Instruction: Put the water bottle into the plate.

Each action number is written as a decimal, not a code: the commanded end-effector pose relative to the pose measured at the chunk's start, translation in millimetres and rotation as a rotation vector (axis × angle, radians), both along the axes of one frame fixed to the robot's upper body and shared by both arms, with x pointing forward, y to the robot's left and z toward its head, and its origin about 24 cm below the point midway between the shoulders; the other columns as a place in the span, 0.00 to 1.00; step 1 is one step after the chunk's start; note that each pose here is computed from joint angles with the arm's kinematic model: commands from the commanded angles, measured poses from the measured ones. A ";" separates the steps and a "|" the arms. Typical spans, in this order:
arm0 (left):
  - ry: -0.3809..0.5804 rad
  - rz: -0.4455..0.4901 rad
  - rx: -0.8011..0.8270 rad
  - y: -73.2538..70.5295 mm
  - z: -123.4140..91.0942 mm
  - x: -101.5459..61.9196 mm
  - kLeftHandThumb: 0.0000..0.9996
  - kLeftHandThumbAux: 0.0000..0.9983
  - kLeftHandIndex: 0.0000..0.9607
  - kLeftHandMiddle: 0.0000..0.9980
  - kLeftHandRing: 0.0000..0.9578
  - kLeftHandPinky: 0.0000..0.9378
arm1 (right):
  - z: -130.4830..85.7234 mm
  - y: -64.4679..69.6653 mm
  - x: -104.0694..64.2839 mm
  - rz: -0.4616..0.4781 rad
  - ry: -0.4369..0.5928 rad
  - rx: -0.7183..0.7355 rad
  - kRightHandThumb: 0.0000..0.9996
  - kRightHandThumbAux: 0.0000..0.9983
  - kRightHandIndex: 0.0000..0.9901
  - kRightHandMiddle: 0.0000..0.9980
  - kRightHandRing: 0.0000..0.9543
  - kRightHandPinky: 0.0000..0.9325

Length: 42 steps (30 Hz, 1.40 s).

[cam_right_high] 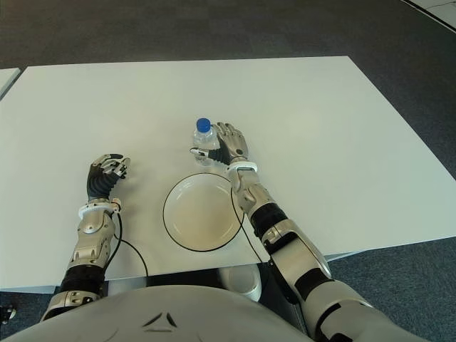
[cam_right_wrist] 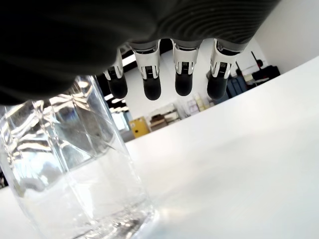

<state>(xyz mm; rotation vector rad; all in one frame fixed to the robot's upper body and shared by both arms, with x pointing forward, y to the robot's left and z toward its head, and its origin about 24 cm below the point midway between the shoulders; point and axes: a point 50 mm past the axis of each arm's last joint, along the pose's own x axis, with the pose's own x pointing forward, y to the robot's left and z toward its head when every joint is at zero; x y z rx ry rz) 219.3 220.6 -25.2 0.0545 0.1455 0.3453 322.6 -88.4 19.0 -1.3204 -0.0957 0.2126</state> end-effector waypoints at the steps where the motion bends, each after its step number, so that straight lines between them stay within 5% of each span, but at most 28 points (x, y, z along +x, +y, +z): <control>1: 0.059 0.004 -0.023 0.8 -12.1 -6.2 0.71 0.71 0.45 0.68 0.68 0.67 | 10.8 -0.6 7.5 -0.026 -0.016 -0.056 0.54 0.15 0.00 0.00 0.00 0.00; 27: 0.063 0.021 -0.024 -0.6 -12.9 -7.0 0.71 0.71 0.45 0.67 0.68 0.66 | 36.2 -15.9 32.4 -0.196 0.010 -0.260 0.68 0.37 0.00 0.00 0.00 0.06; 42: 0.064 0.013 -0.041 0.5 -13.4 -6.7 0.71 0.71 0.45 0.68 0.69 0.67 | 44.7 -25.3 41.5 -0.260 -0.095 -0.139 0.65 0.46 0.04 0.02 0.02 0.17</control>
